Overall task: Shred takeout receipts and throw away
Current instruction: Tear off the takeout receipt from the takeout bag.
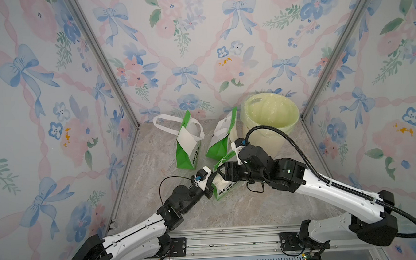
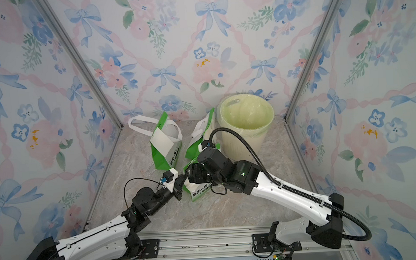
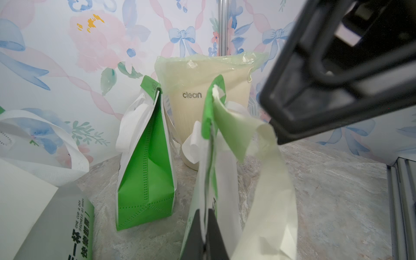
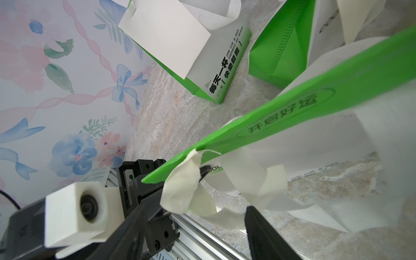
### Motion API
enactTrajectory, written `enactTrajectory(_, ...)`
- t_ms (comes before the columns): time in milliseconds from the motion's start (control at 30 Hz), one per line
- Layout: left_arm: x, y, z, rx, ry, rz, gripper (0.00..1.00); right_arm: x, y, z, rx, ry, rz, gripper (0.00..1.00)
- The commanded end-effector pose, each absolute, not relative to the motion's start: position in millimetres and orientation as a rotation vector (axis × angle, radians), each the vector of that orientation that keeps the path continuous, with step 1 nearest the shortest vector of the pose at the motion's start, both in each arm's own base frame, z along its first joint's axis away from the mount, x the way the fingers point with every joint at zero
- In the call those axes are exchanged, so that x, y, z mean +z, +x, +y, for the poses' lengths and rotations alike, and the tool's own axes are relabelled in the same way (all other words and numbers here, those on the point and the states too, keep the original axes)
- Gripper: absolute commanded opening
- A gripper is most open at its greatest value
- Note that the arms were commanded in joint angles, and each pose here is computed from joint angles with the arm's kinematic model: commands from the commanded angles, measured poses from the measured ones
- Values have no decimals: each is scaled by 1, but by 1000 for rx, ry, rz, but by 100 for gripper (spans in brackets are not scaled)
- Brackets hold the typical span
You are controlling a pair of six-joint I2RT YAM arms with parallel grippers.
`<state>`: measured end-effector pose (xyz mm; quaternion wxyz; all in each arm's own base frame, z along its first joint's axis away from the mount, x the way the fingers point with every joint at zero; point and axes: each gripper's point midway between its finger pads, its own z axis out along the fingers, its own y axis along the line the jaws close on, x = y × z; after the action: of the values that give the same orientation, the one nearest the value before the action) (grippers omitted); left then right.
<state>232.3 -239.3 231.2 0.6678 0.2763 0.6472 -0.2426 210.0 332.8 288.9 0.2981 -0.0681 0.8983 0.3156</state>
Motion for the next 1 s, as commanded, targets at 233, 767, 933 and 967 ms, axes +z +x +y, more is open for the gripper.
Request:
enactTrajectory(233, 235, 228, -242, -557, 635, 1441, 0, 297, 227, 339, 834, -109, 2350, 53)
enactTrajectory(767, 235, 232, -239, -532, 613, 1452, 0, 287, 235, 319, 748, -51, 2388, 0)
enactTrajectory(933, 233, 236, -231, -508, 568, 1467, 0, 285, 236, 286, 659, -13, 2398, 0)
enactTrajectory(967, 231, 237, -229, -504, 559, 1473, 0, 287, 237, 279, 645, -5, 2396, 0)
